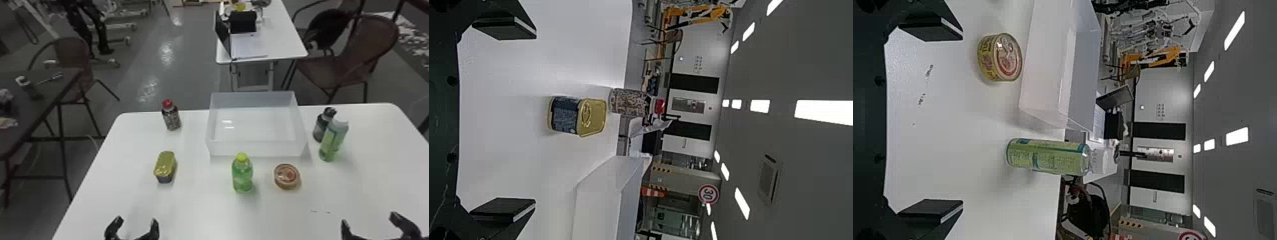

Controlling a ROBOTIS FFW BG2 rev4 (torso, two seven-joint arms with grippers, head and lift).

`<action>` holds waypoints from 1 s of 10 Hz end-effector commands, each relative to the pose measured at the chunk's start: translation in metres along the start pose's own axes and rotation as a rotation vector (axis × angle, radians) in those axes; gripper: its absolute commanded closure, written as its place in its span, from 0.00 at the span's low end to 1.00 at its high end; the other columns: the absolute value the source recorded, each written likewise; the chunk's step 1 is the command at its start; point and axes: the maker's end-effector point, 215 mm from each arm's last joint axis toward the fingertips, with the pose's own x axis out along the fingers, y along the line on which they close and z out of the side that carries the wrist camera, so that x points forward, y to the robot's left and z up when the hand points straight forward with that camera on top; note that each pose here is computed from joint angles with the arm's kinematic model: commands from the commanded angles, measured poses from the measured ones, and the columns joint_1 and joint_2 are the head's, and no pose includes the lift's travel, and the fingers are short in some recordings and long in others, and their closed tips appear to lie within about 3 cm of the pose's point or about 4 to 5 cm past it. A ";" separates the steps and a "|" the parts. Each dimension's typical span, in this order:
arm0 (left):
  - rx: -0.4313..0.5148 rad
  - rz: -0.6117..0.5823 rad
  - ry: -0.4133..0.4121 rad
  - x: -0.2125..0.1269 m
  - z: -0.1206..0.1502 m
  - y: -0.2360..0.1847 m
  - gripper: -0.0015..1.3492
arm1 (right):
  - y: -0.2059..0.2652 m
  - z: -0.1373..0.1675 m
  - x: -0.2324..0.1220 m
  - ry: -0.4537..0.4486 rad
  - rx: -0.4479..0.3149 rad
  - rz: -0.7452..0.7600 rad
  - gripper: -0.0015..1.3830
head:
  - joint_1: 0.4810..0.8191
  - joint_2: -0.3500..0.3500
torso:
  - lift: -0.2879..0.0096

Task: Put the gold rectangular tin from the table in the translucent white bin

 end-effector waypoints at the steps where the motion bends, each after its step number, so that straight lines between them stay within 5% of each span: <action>1: -0.007 0.004 -0.002 0.000 0.000 -0.001 0.09 | -0.001 0.001 0.000 -0.001 0.000 -0.001 0.08 | 0.63 0.74 | 0.87; 5: -0.004 0.010 -0.010 0.000 0.001 0.001 0.09 | 0.000 -0.002 0.001 0.005 0.006 0.001 0.08 | 0.63 0.75 | 0.87; 10: 0.034 -0.032 0.080 0.031 -0.017 -0.006 0.09 | 0.000 -0.005 0.001 0.011 0.016 0.003 0.08 | 0.63 0.72 | 0.87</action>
